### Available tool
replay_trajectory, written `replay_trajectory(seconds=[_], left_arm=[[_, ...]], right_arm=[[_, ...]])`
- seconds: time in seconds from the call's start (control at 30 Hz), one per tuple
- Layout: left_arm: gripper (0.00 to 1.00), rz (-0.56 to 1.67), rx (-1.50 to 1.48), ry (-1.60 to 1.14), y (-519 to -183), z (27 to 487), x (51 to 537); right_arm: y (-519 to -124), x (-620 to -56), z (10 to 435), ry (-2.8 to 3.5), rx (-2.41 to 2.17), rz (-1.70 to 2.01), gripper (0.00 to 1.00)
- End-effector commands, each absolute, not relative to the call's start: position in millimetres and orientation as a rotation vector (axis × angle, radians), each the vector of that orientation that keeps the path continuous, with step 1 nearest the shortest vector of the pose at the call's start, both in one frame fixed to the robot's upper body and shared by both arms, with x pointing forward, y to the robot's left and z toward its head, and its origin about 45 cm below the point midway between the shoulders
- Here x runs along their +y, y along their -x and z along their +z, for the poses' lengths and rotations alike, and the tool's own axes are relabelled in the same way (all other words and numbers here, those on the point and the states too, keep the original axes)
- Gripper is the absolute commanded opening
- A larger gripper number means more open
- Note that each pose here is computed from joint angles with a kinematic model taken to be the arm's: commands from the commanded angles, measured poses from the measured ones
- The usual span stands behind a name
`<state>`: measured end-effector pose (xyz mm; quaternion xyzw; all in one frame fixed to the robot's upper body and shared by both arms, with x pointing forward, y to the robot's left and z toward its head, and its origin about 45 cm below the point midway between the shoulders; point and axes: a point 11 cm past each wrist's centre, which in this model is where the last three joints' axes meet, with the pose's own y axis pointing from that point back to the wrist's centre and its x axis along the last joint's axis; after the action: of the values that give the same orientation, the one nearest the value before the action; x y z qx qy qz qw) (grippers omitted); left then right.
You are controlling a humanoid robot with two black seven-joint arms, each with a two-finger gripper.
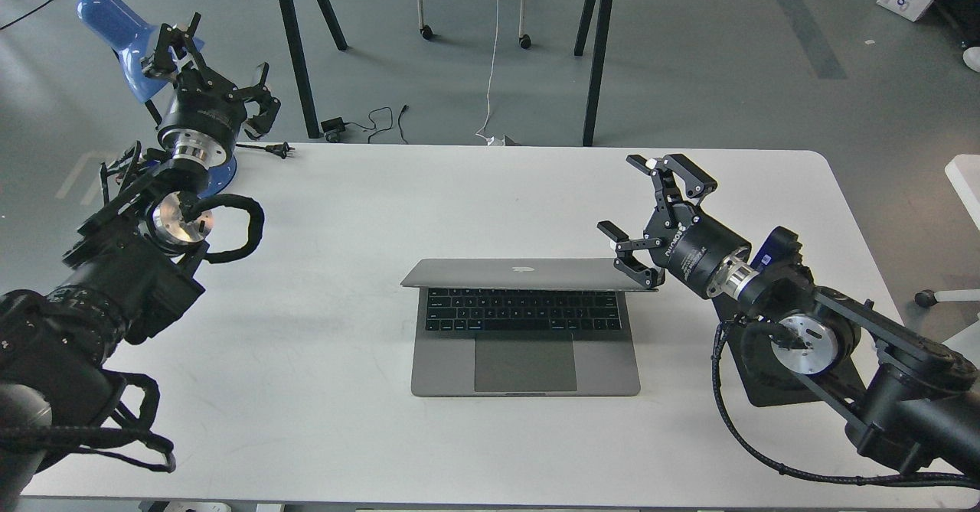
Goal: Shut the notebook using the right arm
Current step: 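Push the laptop screen down toward the keyboard with the right gripper, then press the closed lid flat with the right gripper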
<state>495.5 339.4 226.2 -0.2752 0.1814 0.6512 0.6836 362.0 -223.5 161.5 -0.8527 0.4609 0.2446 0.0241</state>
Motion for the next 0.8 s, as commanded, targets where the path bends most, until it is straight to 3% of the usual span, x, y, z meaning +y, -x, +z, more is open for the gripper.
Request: replay_trajectory(seconds=[0.0, 0.23, 0.77], left_arm=[[1.0, 1.461, 0.405, 0.618, -495.5, 226.4, 339.6], [1.0, 1.459, 0.404, 0.62, -495.9, 227.1, 338.7], [1.0, 1.459, 0.404, 0.62, -495.9, 227.1, 338.7]], right_arm=[[-346.7, -219.4, 143.9, 2.693, 1.421, 0.774, 1.0], [-318.2, -208.6, 110.1, 2.859, 1.4, 0.792, 1.0], [-306.6, -203.6, 76.2, 2.933, 1.52, 0.788, 1.0]])
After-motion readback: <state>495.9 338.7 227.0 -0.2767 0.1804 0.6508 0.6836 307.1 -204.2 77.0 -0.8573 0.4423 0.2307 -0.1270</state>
